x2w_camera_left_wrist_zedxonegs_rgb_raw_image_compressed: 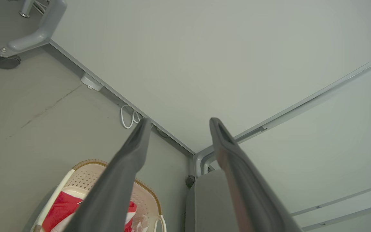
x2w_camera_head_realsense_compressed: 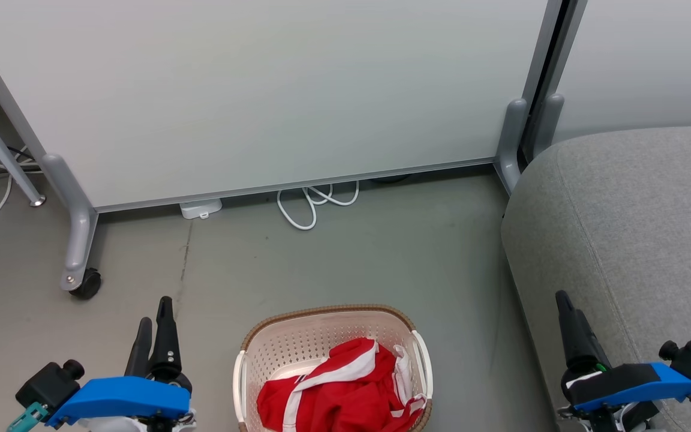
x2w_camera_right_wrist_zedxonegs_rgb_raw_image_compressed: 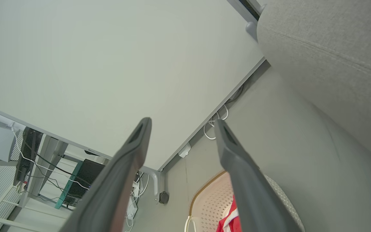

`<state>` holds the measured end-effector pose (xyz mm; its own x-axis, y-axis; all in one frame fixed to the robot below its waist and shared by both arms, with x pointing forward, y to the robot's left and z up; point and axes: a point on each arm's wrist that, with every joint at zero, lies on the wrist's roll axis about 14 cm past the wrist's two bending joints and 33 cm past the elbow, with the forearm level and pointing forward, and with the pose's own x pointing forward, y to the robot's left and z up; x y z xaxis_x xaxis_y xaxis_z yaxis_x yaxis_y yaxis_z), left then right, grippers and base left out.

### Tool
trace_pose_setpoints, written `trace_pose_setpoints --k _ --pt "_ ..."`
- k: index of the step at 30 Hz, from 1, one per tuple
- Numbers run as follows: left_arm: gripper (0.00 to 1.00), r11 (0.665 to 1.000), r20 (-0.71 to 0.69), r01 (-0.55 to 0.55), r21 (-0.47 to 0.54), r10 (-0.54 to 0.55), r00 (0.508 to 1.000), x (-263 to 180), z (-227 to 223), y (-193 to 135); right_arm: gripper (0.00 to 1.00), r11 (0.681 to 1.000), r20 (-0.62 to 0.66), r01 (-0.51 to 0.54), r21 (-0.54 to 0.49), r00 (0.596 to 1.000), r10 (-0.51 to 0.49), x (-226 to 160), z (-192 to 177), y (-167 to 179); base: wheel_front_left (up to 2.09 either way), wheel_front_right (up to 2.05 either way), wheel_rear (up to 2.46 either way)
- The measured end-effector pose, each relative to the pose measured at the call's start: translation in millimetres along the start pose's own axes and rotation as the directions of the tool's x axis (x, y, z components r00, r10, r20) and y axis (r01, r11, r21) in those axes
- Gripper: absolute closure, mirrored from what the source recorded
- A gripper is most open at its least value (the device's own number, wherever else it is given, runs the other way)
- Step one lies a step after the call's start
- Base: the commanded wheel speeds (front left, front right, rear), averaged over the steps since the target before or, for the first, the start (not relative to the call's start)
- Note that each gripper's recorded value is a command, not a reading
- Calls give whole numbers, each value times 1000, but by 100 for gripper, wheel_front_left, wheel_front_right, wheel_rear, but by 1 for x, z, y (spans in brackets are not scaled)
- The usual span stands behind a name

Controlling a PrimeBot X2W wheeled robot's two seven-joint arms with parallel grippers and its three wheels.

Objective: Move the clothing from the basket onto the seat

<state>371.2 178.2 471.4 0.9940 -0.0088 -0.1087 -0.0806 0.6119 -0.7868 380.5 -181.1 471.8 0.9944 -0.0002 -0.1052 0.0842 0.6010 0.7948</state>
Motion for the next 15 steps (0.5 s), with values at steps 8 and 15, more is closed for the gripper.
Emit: trace_pose_setpoints --k 8,15 --pt "0 968 -13 49 244 -47 999 0 -2 -10 0 986 -6 -19 -164 1000 18 0 -1 4 0 0 0" --pt "0 943 -10 57 328 -57 998 -1 -3 -11 0 969 -13 -38 -244 999 36 1 -3 8 0 0 0"
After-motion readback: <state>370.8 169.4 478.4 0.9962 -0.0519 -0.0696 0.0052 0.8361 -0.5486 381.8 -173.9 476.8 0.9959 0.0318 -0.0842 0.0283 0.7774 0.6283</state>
